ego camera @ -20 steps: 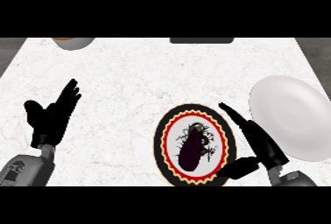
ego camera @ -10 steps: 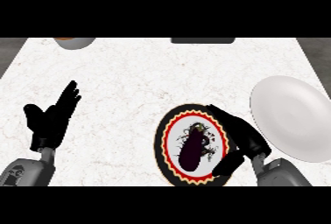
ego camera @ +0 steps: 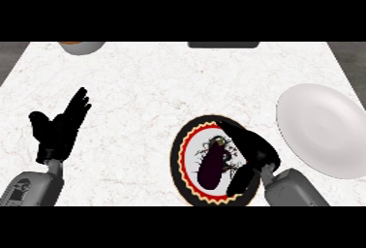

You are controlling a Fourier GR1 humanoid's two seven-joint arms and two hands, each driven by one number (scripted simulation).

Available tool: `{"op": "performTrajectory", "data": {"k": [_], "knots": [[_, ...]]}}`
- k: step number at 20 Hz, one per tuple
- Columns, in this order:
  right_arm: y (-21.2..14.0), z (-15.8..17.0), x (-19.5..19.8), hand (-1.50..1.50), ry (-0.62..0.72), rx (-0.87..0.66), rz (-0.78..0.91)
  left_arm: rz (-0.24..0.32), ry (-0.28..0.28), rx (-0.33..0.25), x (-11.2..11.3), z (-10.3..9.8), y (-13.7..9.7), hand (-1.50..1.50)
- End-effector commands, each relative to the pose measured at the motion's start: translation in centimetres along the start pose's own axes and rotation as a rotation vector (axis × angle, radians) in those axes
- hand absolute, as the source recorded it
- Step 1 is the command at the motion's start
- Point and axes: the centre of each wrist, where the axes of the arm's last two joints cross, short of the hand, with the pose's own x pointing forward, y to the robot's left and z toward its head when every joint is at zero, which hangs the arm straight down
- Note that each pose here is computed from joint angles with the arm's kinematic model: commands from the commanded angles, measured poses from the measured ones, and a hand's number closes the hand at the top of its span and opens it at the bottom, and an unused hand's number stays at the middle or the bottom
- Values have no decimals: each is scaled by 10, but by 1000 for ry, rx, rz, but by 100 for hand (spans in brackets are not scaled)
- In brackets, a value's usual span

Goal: Pick the eggplant from the plate and place it in the plate

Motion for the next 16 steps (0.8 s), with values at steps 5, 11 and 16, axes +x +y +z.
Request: {"op": "performTrajectory", "data": {"k": [5, 11, 16], "knots": [[0, -22, 10, -150, 35, 33, 52, 6, 10, -1, 1, -9, -7, 0], [10, -36, 8, -150, 54, 38, 72, 23, 9, -13, -12, -2, -4, 0], [16, -44, -2, -150, 58, 112, 116, -22, 13, 2, 7, 5, -16, 0]]}}
